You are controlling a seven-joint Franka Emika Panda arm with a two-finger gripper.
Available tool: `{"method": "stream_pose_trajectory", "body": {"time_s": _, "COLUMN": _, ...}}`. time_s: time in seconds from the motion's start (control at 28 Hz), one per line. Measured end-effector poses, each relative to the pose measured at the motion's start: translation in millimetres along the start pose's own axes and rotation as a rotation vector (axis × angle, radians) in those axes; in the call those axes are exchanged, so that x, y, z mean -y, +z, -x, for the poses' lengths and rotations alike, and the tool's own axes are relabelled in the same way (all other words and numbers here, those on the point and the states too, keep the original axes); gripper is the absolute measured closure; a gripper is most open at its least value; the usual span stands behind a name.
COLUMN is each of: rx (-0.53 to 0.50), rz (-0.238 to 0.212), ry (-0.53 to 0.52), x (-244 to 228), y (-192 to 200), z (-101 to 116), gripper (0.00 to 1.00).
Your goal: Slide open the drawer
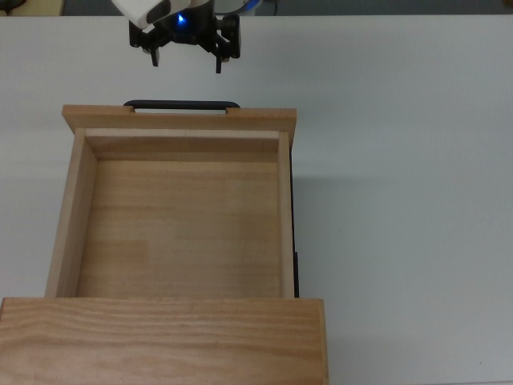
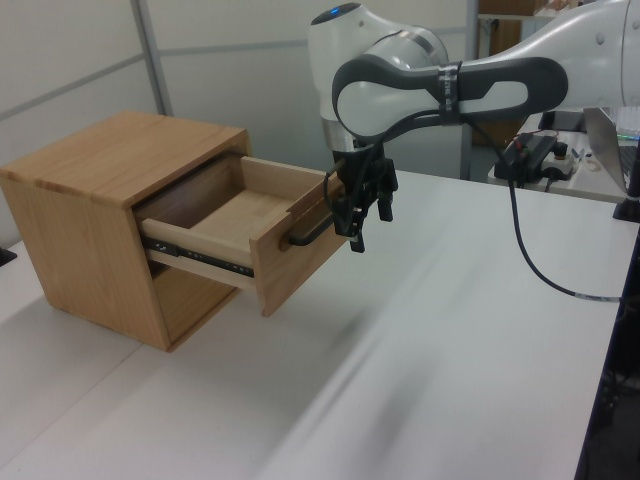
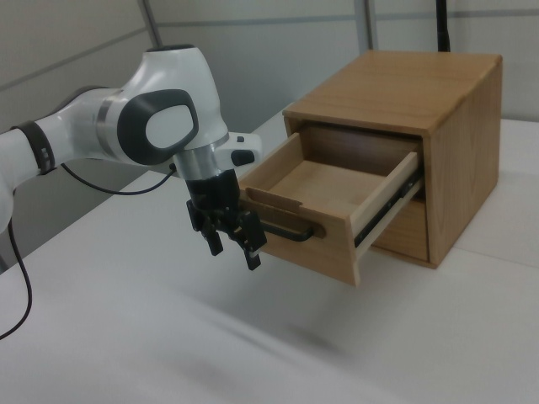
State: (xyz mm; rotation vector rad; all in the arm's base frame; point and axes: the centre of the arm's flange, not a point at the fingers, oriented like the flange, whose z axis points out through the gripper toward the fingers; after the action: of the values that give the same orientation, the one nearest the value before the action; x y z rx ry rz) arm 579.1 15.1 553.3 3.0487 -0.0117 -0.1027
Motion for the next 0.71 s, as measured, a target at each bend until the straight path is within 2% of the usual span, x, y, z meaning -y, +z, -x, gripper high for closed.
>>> {"method": "stream_pose_trajectory", "body": {"time_s": 0.43, "rx": -0.005, "rz": -0.002, "ry": 0.0, "x": -0.9, "y": -2.2, "z": -1.1, "gripper": 0.0}}
{"method": "stream_pose_trajectory", "body": {"time_s": 0.71, "rx": -0.01, "rz": -0.044, "ry": 0.02, "x": -7.1, "y": -5.8, "z": -0.8, "gripper": 0.0}}
